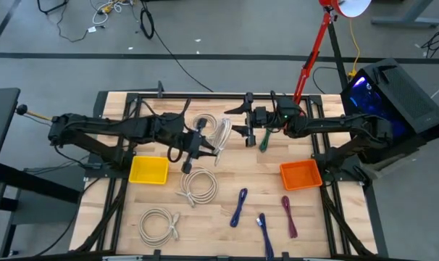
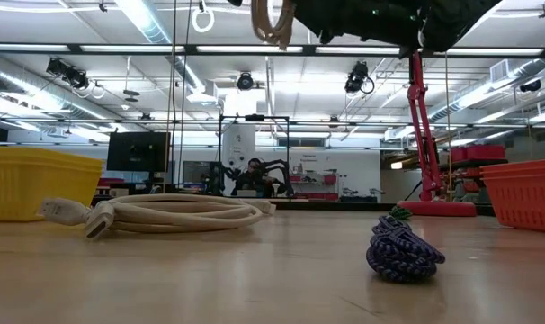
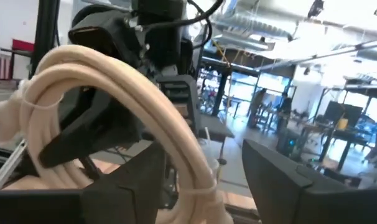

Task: Pick & Place USB Port
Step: Put the brown HDMI cable into the orange bin

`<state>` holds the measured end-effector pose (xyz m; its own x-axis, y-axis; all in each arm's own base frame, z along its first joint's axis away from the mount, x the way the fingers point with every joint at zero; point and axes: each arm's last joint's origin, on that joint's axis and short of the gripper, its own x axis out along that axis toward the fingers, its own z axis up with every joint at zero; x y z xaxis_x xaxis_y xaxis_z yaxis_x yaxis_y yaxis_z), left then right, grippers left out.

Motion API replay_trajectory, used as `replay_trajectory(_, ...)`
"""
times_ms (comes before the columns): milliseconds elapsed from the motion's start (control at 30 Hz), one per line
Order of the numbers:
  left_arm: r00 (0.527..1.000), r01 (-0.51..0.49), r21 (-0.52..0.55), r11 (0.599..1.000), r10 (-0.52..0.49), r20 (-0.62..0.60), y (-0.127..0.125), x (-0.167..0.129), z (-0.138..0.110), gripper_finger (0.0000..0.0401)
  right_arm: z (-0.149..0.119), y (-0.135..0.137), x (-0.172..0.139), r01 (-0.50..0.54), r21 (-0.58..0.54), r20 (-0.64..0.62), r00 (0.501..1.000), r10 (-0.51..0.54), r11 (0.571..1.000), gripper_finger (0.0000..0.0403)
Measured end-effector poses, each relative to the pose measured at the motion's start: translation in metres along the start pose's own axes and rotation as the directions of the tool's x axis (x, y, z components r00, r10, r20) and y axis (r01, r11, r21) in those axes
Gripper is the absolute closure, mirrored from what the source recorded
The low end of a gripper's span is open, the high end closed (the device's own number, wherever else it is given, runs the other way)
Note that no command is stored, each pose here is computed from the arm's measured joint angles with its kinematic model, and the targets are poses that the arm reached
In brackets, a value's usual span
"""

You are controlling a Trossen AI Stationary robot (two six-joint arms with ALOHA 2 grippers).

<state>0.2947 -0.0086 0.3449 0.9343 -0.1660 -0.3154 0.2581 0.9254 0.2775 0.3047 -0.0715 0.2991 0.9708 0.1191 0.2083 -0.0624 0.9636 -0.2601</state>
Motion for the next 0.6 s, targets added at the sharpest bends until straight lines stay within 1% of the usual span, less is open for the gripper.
replay_trajectory(67,1.000,-0.001,-0.002,1.000,0.001,-0.006,0.0006,0.0004,-0.0010,0.0362,0.0002,0.0000,0.0001,0.006,-0.001,0.002,1.000,-0.006,1.000,0.0195)
replay_trajectory(133,1.000,-0.005,-0.002,1.000,0.005,0.003,0.0018,0.0020,-0.0010,0.0362,0.0004,-0.0005,0.0000,0.020,-0.007,0.001,1.000,-0.020,1.000,0.0217)
replay_trajectory(200,1.000,-0.010,-0.002,1.000,0.010,0.007,0.0021,0.0038,-0.0011,0.0362,-0.0013,-0.0003,-0.0001,0.019,-0.018,-0.018,1.000,-0.020,1.000,0.0263)
replay_trajectory(267,1.000,-0.013,-0.003,1.000,0.013,0.014,0.0024,0.0037,-0.0006,0.0362,-0.0027,-0.0001,-0.0001,0.020,-0.042,-0.032,0.999,-0.021,0.999,0.0338)
replay_trajectory(300,1.000,-0.016,-0.011,1.000,0.016,0.025,0.0028,0.0034,0.0008,0.0362,-0.0031,0.0000,-0.0001,0.016,-0.059,-0.036,0.999,-0.018,0.998,0.0364)
replay_trajectory(333,0.999,-0.023,-0.023,0.999,0.023,0.024,0.0034,0.0027,0.0009,0.0362,-0.0034,0.0001,-0.0001,0.015,-0.071,-0.038,0.999,-0.017,0.997,0.0376)
replay_trajectory(400,0.998,-0.054,-0.048,0.997,0.054,0.012,0.0055,0.0025,0.0001,0.0358,-0.0035,-0.0002,-0.0001,0.024,-0.070,-0.040,0.999,-0.027,0.997,0.0377)
replay_trajectory(433,0.998,-0.069,-0.059,0.996,0.069,0.005,0.0064,0.0024,-0.0004,0.0350,-0.0040,-0.0006,-0.0002,0.028,-0.065,-0.044,0.999,-0.031,0.998,0.0377)
replay_trajectory(600,0.994,-0.105,-0.073,0.992,0.103,-0.027,0.0096,0.0020,-0.0035,0.0293,-0.0056,-0.0017,-0.0003,0.073,-0.048,-0.067,0.995,-0.076,0.996,0.0377)
